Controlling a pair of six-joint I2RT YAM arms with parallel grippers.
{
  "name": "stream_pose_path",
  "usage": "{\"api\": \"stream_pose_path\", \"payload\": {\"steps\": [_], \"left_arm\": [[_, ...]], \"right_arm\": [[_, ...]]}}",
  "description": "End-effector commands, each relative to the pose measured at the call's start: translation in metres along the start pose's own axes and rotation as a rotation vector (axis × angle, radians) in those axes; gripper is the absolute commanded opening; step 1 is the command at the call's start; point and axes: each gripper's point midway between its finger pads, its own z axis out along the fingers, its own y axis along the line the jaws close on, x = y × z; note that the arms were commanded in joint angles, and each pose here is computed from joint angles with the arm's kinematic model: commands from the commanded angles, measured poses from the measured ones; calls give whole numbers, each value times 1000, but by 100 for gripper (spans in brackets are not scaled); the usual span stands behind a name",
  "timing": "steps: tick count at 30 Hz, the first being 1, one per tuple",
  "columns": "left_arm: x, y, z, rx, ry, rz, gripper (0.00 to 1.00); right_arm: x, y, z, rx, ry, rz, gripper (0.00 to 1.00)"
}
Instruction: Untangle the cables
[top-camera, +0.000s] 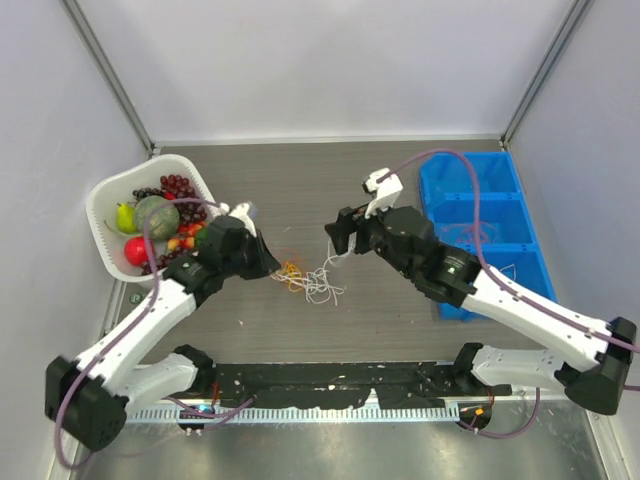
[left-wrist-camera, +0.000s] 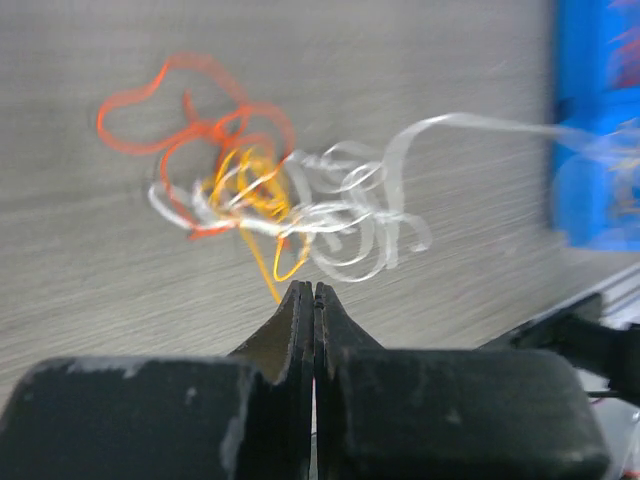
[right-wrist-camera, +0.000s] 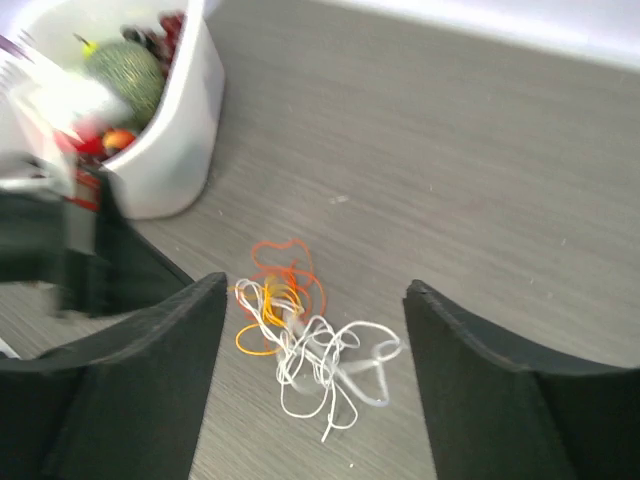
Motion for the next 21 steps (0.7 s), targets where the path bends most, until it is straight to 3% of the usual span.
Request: {"api": "stream_pose_path", "payload": {"steps": [1, 5, 8, 10, 15, 17, 19, 21], "left_arm": [[-84, -61, -96, 151, -335, 19, 0], [-118, -108, -156, 317, -449, -11, 0], [-131, -134, -181, 418, -475, -29, 0], [-141, -151, -205, 494, -518, -29, 0], [-164, -189, -271, 649, -630, 23, 0], [-170, -203, -297, 711, -672, 52, 0], [-177, -212, -324, 749, -724, 85, 0], [-184, -221, -351, 778, -783, 118, 0]], "right_arm": [[52, -6, 27, 65, 127, 20, 80], [75, 32, 44, -157, 143, 12, 81], [62, 76, 53, -396, 15, 50, 81], [68, 87, 65, -424, 2, 90, 80], [125, 85, 94, -327, 39, 153, 71], [149, 76, 103, -257, 62, 178, 55], [170, 64, 112, -182, 100, 187, 48], [190, 50, 117, -102, 134, 186, 50]]}}
